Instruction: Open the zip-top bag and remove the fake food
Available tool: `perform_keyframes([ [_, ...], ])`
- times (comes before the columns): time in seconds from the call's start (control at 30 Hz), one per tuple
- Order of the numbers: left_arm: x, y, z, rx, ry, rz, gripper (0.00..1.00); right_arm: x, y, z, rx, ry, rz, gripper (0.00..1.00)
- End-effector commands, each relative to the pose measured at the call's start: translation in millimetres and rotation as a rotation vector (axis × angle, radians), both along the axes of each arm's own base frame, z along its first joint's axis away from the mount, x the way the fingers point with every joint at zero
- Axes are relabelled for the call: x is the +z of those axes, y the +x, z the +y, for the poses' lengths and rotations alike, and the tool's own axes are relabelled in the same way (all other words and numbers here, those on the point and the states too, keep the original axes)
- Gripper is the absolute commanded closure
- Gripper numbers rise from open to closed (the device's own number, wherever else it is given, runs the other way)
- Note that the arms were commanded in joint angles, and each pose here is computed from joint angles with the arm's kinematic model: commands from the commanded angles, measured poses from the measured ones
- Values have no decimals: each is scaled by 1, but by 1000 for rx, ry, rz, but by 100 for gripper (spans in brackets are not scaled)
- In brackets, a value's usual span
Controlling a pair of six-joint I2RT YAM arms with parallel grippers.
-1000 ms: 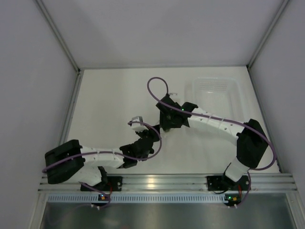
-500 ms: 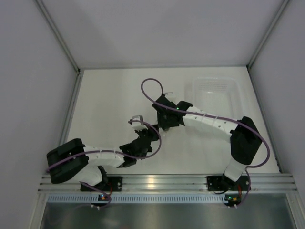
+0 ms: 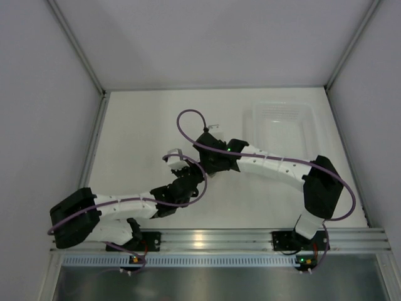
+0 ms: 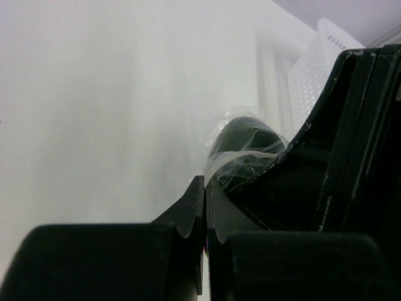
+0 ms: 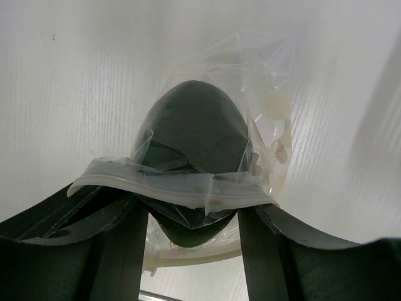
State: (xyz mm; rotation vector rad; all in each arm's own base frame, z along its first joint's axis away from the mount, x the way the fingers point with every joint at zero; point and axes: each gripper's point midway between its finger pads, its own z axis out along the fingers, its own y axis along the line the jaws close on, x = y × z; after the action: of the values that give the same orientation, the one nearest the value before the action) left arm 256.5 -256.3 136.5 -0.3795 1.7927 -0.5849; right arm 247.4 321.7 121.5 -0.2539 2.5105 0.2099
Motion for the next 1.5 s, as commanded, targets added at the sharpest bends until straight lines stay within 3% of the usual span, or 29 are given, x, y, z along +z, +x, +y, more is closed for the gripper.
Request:
perform_keyframes([
  [0.0, 28, -3, -17, -51, -129, -18, 100, 52, 3, 35, -15, 235, -92, 100],
  [0.17, 32, -23, -35, -152, -165, -97, 100, 67, 29, 32, -134, 322, -123, 100],
  [0.4, 25, -46, -50, -338, -136, -225, 100, 81, 43, 37, -167, 425, -96, 100],
  [0.6, 10, -42, -57, -329, -78, -220, 100, 97, 43, 49, -140, 499, -72, 100],
  [0.7, 21, -37, -54, -282, -130, -213, 100, 89, 41, 42, -121, 398, -108, 100],
  [0.93, 28, -21, -47, -206, -80, -129, 100, 41, 7, 32, -23, 216, -77, 100],
  [1.03, 31, -7, -43, -223, -165, -83, 100, 36, -10, 30, 25, 171, -90, 100],
  [1.2, 44, 3, -29, -192, -167, -117, 100, 18, -44, 32, 163, 151, -20, 100],
  [1.47, 53, 12, -25, -218, -183, -128, 100, 29, -64, 41, 312, 177, -79, 100],
])
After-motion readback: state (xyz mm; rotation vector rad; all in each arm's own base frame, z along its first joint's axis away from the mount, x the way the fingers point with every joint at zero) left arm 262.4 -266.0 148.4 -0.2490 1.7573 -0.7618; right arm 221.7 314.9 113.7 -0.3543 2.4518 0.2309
